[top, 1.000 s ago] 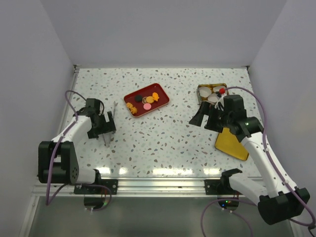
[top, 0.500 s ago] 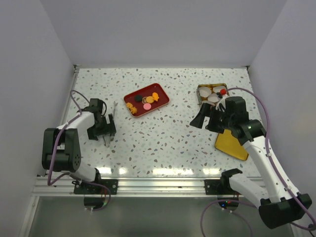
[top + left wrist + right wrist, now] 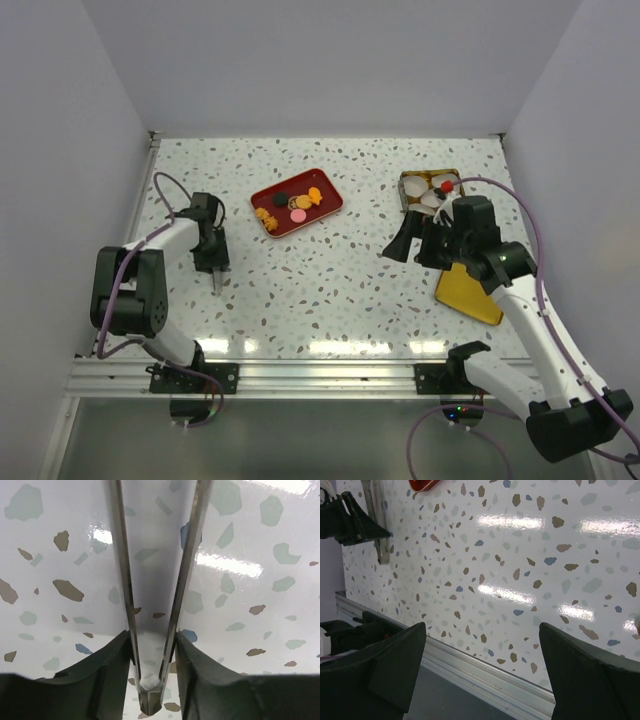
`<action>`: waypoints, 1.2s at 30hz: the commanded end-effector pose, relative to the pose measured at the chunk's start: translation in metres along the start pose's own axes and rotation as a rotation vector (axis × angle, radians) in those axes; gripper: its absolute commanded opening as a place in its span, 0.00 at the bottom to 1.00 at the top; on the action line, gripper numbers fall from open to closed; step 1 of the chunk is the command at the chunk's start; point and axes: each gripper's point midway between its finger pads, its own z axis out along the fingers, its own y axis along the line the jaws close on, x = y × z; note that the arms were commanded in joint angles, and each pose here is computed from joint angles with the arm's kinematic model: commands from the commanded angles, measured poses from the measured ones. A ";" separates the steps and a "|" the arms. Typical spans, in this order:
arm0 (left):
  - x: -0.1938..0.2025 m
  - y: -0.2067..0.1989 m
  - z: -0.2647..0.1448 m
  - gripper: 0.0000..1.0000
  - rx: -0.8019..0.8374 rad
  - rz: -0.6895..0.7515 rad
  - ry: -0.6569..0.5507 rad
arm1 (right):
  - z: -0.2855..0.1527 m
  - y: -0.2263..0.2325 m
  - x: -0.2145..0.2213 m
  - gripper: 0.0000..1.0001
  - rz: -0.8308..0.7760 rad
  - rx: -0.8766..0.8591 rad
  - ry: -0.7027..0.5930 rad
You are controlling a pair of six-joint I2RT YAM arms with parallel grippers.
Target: Pack the cookies
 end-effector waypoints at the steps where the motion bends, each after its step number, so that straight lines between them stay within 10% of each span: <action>1: 0.008 0.014 0.021 0.42 -0.075 0.027 0.025 | -0.003 0.005 -0.012 0.99 -0.043 0.001 -0.036; 14: -0.048 -0.001 -0.078 0.23 0.040 0.078 -0.170 | 0.001 0.015 -0.021 0.99 -0.052 -0.019 -0.029; 36: -0.037 -0.062 -0.167 0.33 0.380 0.176 -0.223 | 0.016 0.050 -0.037 0.99 0.040 -0.172 -0.011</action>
